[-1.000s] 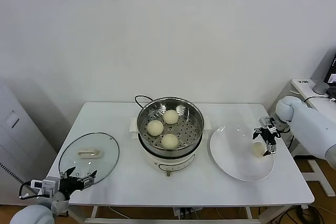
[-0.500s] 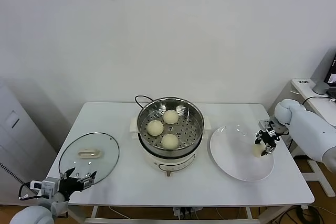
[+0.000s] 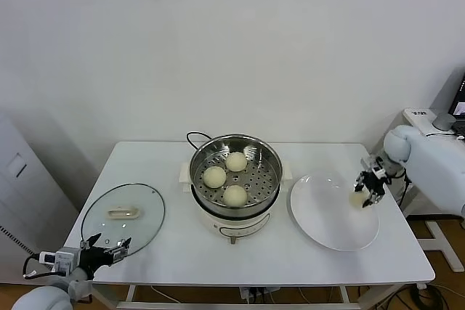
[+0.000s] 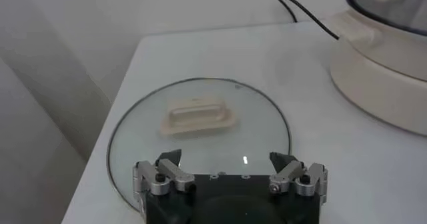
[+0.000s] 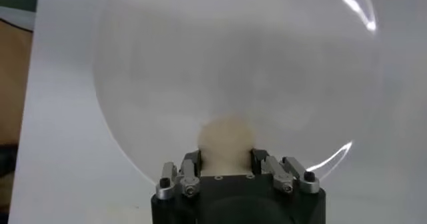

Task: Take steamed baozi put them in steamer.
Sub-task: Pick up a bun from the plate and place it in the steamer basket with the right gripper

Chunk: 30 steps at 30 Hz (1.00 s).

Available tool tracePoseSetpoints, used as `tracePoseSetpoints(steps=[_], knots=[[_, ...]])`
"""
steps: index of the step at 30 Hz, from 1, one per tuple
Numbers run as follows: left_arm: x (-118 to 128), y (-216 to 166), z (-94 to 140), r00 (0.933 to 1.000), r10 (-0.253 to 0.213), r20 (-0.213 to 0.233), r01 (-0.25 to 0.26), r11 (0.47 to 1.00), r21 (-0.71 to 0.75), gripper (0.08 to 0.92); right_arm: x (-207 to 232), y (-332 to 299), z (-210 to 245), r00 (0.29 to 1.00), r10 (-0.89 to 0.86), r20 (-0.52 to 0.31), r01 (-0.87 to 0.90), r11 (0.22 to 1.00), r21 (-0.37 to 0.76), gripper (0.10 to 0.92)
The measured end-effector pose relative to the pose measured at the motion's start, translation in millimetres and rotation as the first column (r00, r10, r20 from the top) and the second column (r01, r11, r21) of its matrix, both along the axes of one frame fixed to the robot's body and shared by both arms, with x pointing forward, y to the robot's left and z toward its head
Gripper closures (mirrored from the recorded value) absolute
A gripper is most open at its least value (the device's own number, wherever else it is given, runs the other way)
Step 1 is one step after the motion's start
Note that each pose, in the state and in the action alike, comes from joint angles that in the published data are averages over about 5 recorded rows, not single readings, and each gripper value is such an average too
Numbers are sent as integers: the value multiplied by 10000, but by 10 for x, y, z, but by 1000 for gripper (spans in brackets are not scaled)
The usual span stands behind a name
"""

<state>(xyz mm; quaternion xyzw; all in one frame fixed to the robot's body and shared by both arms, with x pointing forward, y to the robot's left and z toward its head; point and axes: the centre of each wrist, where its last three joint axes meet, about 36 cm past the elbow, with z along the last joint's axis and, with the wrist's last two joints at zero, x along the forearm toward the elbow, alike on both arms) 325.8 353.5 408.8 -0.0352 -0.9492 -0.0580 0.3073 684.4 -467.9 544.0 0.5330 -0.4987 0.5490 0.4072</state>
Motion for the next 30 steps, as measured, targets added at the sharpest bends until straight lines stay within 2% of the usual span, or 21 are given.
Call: tracePoseSetpoints(steps=[7,14,22,30], knots=[[-16,-41,10,10000,-53,30,53,10000,-26,177,92,381,711,9987,-339,372,299,9943,1026,555],[-26,-66,11,9999,-101,16,101,9999,-4,177,127,875,1185,9972,-636,393,547,9791,1958,555],[-21,-71,19,9999,-114,52,114,9999,7,177,118,1373,1504,9936,-1123,88,1063,9606,2567,554],[-3,-79,22,9999,-131,89,131,9999,-6,177,115,1840,1559,9882,-1515,-226,1517,9477,2808,547]])
